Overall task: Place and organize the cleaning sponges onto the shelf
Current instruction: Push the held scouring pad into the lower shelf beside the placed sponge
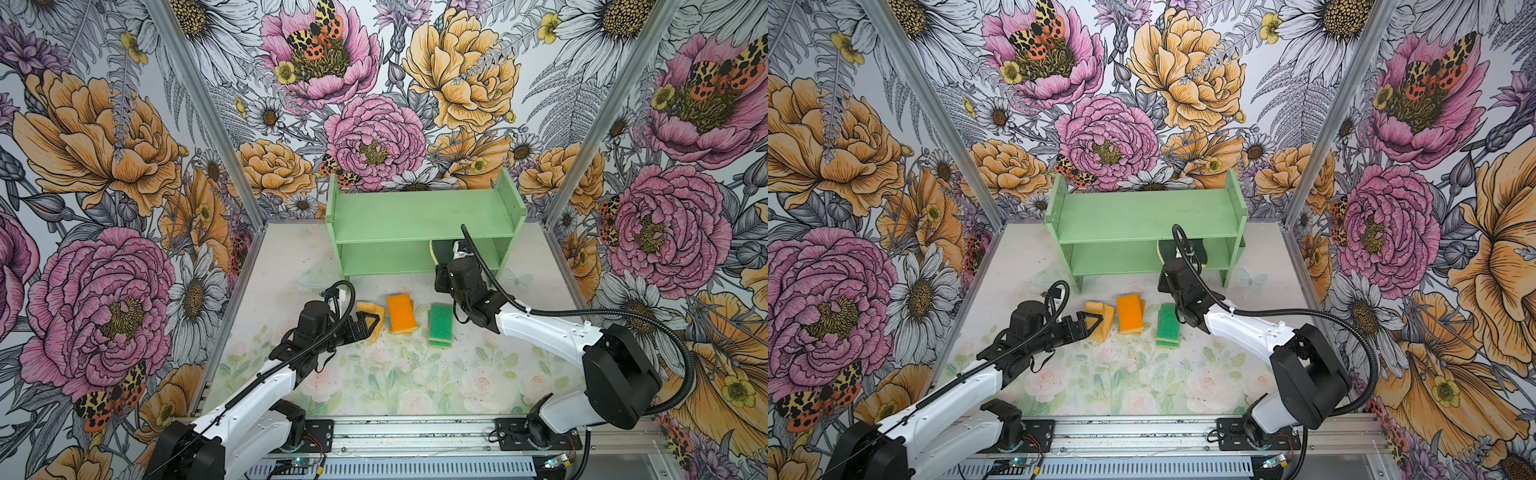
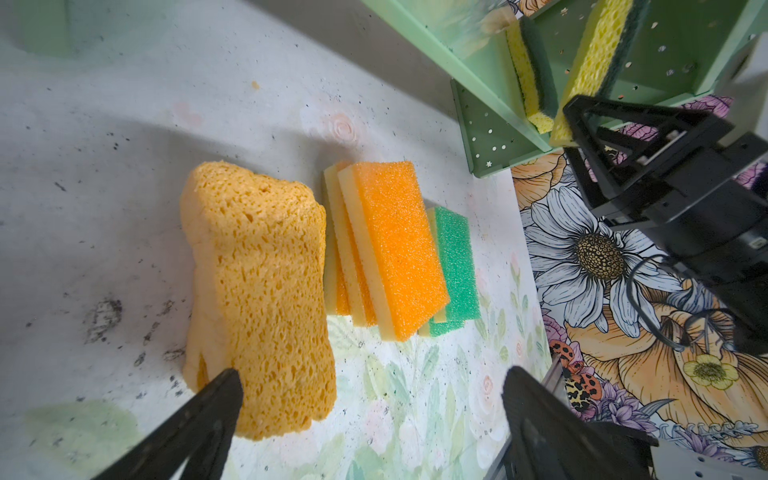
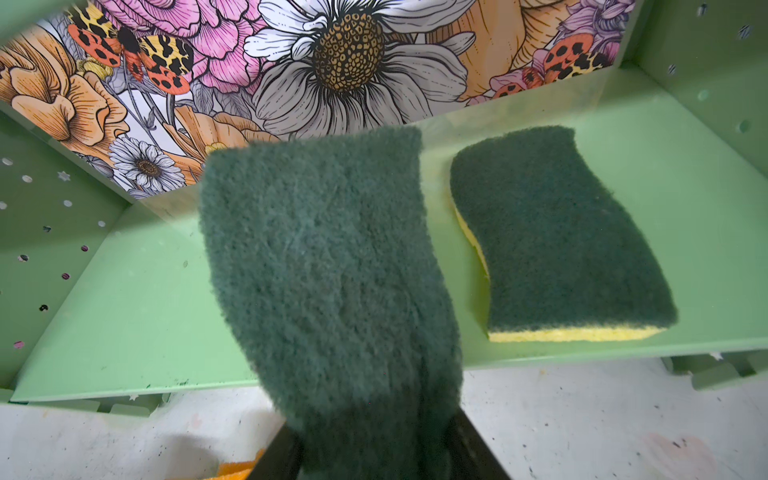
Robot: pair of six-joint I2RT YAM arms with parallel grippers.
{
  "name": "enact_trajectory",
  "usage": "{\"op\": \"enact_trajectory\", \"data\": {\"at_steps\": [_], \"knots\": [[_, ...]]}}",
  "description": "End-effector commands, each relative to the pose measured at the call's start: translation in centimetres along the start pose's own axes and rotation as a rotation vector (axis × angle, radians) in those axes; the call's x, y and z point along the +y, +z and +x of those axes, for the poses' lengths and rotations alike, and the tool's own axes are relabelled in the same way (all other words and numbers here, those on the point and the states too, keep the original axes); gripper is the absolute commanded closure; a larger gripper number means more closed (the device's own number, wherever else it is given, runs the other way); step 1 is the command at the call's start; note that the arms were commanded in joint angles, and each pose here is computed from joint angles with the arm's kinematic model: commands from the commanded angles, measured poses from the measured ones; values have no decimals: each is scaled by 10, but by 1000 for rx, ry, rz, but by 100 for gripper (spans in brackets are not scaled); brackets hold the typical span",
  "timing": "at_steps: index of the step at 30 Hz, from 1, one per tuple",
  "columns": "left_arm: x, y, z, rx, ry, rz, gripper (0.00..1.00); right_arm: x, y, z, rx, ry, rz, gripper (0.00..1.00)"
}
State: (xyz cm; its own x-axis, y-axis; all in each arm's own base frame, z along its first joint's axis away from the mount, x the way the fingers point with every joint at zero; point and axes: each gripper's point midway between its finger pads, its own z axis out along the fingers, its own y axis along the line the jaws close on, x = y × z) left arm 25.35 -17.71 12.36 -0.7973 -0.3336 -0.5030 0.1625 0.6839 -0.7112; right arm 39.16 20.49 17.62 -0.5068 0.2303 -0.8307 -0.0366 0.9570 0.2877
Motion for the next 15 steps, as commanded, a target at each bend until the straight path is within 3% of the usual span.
{"op": "enact_trajectory", "data": {"at_steps": [1, 15], "knots": [[-1, -2, -2, -18, 33, -2, 1, 5, 2, -19, -60, 42, -5, 54], [-2, -4, -1, -21, 62, 8, 1, 0, 6, -18, -98, 69, 10, 54]]}}
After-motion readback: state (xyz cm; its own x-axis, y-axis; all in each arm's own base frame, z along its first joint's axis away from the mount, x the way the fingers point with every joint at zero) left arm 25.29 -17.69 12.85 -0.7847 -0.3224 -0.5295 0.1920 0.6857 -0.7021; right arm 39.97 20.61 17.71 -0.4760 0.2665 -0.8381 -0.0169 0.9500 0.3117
